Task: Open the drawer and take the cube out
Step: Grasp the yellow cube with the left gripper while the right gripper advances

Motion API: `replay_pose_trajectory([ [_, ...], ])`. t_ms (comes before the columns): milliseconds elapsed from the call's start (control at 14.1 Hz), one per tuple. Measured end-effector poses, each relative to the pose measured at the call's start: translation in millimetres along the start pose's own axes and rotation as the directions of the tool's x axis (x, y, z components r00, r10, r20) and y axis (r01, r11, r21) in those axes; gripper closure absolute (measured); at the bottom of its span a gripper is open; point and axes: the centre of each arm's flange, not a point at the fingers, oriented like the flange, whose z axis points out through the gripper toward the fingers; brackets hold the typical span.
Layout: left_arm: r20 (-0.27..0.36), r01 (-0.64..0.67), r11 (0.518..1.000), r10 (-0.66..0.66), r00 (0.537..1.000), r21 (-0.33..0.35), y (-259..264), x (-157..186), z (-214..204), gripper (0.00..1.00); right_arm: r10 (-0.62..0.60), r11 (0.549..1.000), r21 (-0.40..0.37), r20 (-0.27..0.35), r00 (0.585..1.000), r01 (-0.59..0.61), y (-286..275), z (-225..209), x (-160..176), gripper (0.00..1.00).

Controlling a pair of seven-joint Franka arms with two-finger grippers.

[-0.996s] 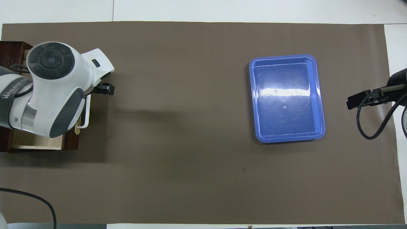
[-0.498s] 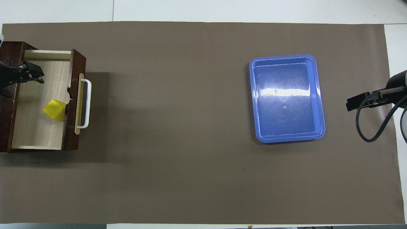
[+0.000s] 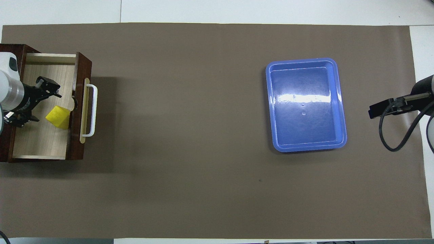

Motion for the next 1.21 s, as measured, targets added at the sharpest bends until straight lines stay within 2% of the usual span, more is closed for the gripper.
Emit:
replay_pose_trajectory([
  [285, 0.000, 0.024, 1.000, -0.024, 1.000, -0.004, -2.2, -5.2, 15.9, 0.00, 0.001, 1.000, 0.000, 0.000, 1.000, -0.001, -0.4, 0.2, -0.1, 0.00],
  [427, -0.004, 0.024, 1.000, -0.024, 1.000, -0.011, -2.0, -7.3, 22.7, 0.00, 0.044, 0.999, 0.005, 0.002, 0.999, -0.044, -1.3, 1.3, 0.0, 0.00],
  [498, -0.004, 0.023, 1.000, -0.023, 1.000, -0.011, -2.0, -8.6, 25.4, 0.07, 0.080, 0.997, 0.016, 0.004, 0.997, -0.080, -3.5, 2.5, 0.2, 0.00],
  [711, -0.001, 0.021, 1.000, -0.021, 1.000, -0.009, -2.0, -10.2, 28.1, 0.42, 0.230, 0.969, 0.086, 0.035, 0.972, -0.233, -21.9, 11.7, 2.4, 0.00],
  [854, -0.004, 0.023, 1.000, -0.023, 1.000, -0.012, -1.7, -8.9, 26.2, 0.45, 0.344, 0.927, 0.127, 0.083, 0.935, -0.352, -47.4, 21.7, 7.5, 0.00],
  [996, -0.006, 0.030, 0.999, -0.030, 1.000, -0.010, 1.7, -1.7, 12.1, 0.45, 0.460, 0.864, 0.153, 0.145, 0.876, -0.480, -82.3, 34.9, 16.3, 0.00],
  [1209, 0.011, 0.052, 0.998, -0.053, 0.999, 0.022, 15.4, 17.1, -43.4, 0.45, 0.597, 0.751, 0.185, 0.219, 0.772, -0.633, -129.8, 56.9, 35.0, 0.00],
])
